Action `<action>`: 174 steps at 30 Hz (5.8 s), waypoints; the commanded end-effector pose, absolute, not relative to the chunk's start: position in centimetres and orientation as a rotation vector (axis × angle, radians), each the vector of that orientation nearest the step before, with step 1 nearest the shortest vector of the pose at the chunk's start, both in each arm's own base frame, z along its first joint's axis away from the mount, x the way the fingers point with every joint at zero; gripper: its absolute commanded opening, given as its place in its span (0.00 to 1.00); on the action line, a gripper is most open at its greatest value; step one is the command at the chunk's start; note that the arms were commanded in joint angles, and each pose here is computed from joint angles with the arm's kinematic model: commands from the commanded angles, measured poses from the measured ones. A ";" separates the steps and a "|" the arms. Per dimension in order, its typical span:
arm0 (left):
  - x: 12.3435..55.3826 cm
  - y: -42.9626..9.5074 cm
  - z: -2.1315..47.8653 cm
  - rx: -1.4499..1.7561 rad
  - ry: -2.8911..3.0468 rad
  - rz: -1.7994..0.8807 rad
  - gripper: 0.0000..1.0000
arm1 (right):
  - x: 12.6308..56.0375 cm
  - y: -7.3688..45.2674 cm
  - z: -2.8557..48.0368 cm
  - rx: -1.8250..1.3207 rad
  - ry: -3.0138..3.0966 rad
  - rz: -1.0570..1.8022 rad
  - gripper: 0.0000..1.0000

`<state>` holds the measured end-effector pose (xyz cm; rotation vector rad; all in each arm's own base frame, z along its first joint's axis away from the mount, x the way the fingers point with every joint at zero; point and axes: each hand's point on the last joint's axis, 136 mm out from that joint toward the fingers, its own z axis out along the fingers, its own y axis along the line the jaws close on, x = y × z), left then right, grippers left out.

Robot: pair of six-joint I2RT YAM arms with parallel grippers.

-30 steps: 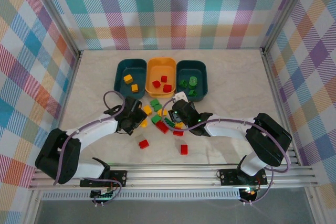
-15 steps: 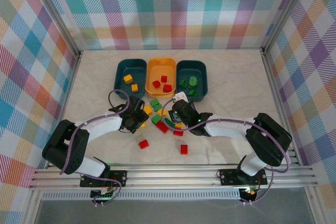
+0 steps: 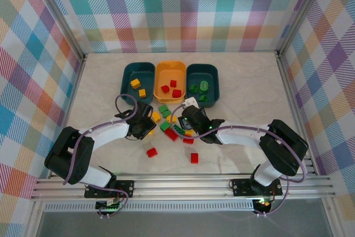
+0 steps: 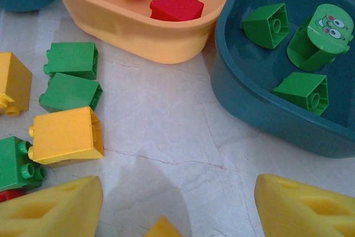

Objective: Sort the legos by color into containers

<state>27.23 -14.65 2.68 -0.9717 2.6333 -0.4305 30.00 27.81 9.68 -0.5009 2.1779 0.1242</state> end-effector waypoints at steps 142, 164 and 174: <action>22.2 -11.0 4.3 -0.857 2.549 -0.799 0.95 | 26.7 28.0 9.6 -0.078 2.516 0.283 0.71; 22.2 -12.3 3.4 -0.775 2.664 -0.765 0.97 | 21.2 26.5 2.5 -0.070 2.717 0.061 0.66; 22.3 -12.4 3.5 -0.769 2.667 -0.764 0.97 | 21.2 23.6 2.8 -0.083 2.687 -0.030 0.60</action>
